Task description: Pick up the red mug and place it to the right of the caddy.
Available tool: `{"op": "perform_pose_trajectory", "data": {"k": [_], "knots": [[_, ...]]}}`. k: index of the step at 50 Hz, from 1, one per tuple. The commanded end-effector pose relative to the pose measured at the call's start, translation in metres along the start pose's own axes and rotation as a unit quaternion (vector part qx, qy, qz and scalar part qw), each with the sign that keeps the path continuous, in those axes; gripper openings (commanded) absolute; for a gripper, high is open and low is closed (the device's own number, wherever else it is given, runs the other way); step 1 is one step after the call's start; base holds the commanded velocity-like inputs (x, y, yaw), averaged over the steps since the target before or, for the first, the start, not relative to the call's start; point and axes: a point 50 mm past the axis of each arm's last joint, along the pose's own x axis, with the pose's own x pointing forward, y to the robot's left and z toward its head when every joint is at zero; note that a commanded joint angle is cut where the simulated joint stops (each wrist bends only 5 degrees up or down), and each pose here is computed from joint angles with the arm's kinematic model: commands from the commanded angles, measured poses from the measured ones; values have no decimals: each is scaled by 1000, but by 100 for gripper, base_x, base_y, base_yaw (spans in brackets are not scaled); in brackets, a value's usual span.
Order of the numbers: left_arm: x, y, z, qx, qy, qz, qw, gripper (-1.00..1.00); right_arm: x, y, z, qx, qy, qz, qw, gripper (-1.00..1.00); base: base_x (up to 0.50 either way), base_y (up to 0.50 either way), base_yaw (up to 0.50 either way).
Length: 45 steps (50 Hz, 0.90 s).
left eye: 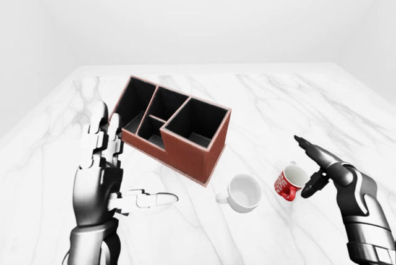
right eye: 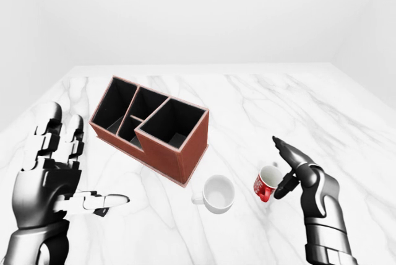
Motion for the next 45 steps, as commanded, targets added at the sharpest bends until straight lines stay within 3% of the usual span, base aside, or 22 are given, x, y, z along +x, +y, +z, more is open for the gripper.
{"op": "perform_pose_trajectory", "data": {"k": [1, 45], "knots": [[-1, 0, 2, 0, -2, 1, 1000, 100, 1, 5, 2, -1, -3, 3, 1000, 99, 0, 0, 0], [-1, 2, 4, 1, -8, 4, 1000, 100, 7, 19, 2, -16, -1, 18, 1000, 99, 0, 0, 0]]}}
